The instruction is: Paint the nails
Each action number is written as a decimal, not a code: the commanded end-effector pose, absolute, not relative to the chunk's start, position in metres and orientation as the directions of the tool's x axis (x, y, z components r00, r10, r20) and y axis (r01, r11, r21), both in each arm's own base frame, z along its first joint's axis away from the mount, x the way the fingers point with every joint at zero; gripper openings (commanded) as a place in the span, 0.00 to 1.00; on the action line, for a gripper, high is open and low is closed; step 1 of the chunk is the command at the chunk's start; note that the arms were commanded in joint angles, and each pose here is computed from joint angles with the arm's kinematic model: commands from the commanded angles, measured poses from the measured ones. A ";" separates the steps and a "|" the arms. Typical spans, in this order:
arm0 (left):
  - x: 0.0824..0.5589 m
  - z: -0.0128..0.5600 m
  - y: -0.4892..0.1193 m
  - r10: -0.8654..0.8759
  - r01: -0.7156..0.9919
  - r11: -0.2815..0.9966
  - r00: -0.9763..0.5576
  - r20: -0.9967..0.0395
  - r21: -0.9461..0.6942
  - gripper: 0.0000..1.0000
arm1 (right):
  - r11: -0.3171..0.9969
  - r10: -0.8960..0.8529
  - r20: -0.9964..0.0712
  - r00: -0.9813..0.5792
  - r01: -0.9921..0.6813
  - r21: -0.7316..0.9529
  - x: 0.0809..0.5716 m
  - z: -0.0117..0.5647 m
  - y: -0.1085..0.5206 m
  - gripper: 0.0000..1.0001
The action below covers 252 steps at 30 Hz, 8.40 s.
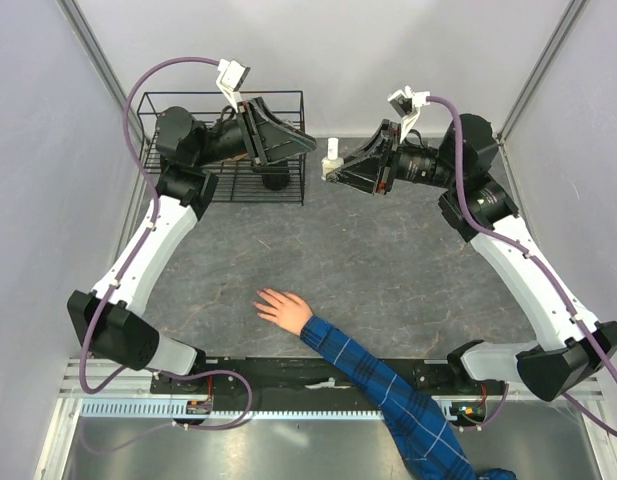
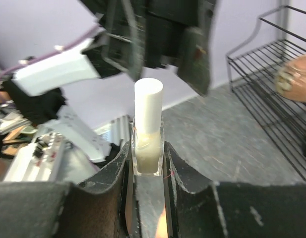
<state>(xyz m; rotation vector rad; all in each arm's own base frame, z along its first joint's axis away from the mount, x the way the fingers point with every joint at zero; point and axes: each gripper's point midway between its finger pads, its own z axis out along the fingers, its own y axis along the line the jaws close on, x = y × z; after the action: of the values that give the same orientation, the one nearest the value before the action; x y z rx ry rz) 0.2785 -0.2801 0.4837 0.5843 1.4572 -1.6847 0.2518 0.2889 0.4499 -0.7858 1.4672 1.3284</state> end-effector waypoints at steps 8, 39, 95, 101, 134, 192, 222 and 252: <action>0.233 0.524 -0.291 -0.204 0.846 -0.201 -0.530 -0.823 -0.495 0.59 | -0.046 0.161 -0.930 -0.331 -0.943 0.328 0.218 0.482 0.294 0.00; 0.260 0.510 -0.320 -0.153 0.840 0.493 -0.171 -0.973 -0.226 0.02 | 0.948 -0.148 -0.989 -0.013 -0.286 -0.138 0.275 0.473 0.245 0.00; 0.235 0.530 -0.325 -0.115 0.864 -0.189 -0.491 -0.864 -0.466 0.08 | 0.096 0.117 -0.936 -0.333 -0.934 0.345 0.240 0.464 0.272 0.00; 0.239 0.528 -0.329 -0.136 0.904 -0.087 -0.426 -0.894 -0.418 0.02 | 0.277 0.109 -0.951 -0.288 -0.911 0.307 0.265 0.461 0.263 0.00; 0.231 0.524 -0.280 -0.178 0.883 -0.055 -0.468 -0.865 -0.467 0.69 | 0.283 -0.068 -0.990 -0.124 -0.954 0.100 0.245 0.467 0.271 0.00; 0.236 0.529 -0.313 -0.088 0.936 0.295 -0.173 -0.981 -0.191 0.47 | 0.593 -0.248 -0.968 0.037 -0.784 -0.182 0.259 0.464 0.286 0.00; 0.218 0.525 -0.278 -0.127 0.901 -0.072 -0.434 -0.892 -0.428 0.59 | 0.058 -0.051 -0.965 -0.258 -0.965 0.255 0.210 0.467 0.315 0.00; 0.205 0.522 -0.295 -0.054 0.881 -0.176 -0.455 -0.889 -0.440 0.34 | 0.030 0.008 -0.962 -0.272 -0.962 0.272 0.218 0.479 0.316 0.00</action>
<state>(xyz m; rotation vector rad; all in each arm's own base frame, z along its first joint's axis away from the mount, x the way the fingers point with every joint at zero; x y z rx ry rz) 0.2164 -0.2909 0.5125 0.9262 1.4292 -1.7243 0.2129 0.3163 0.4680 -1.0411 1.4820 1.3993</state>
